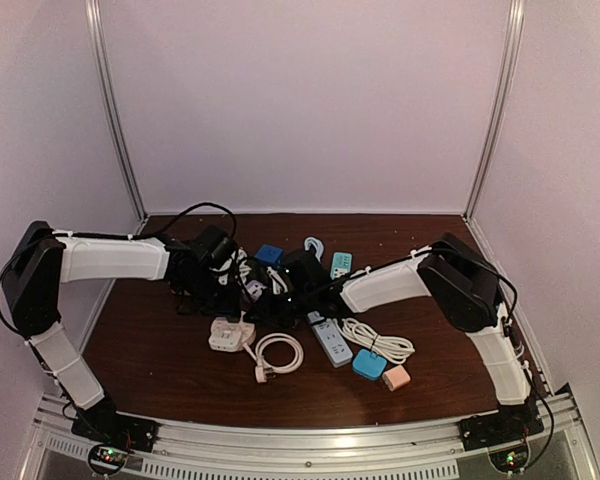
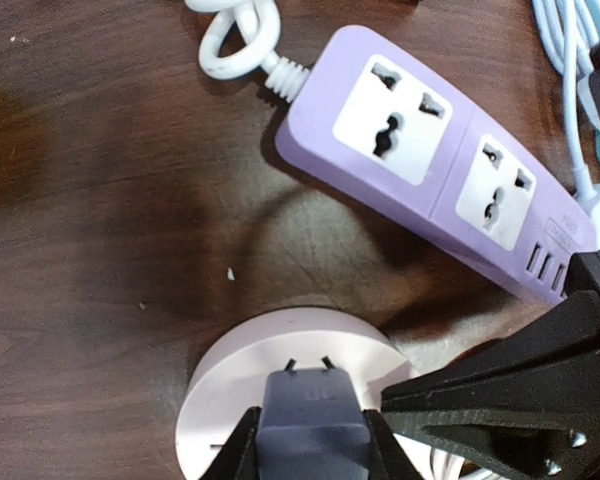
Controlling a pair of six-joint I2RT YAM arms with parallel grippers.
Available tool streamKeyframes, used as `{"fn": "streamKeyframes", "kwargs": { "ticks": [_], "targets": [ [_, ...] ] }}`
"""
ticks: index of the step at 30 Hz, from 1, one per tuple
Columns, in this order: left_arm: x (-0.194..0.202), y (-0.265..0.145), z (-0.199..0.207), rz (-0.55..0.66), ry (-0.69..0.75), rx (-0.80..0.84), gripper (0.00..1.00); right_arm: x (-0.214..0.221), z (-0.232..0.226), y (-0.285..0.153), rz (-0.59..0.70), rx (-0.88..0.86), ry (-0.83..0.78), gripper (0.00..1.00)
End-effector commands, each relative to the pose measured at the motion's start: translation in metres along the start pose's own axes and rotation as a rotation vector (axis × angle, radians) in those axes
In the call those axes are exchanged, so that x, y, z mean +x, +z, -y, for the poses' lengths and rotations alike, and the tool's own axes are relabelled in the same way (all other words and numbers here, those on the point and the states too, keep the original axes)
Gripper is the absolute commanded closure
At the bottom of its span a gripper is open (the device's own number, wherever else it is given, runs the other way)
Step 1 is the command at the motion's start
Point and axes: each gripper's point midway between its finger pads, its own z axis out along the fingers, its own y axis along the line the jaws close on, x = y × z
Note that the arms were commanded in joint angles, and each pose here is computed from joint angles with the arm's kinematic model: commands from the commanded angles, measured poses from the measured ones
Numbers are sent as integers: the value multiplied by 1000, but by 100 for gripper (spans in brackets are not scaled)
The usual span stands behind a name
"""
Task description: Pull the plug off the socket
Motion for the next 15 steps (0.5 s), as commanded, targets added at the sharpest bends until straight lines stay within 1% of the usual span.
{"fn": "streamKeyframes", "kwargs": {
  "ticks": [1,4,7,12,15],
  "targets": [
    [-6,5,14,-8,-65,176,89,66,99,9,-152,293,118,100],
    [-6,4,12,-4,-51,161,90,67,100,9,-152,295,119,100],
    [-10,-1,7,28,-28,106,91,67,100,10,-153,297,120,100],
    [-15,-14,13,116,72,-33,92,68,102,11,-157,300,121,100],
    [-16,-18,19,149,124,-91,93,68,103,12,-160,302,121,100]
  ]
}}
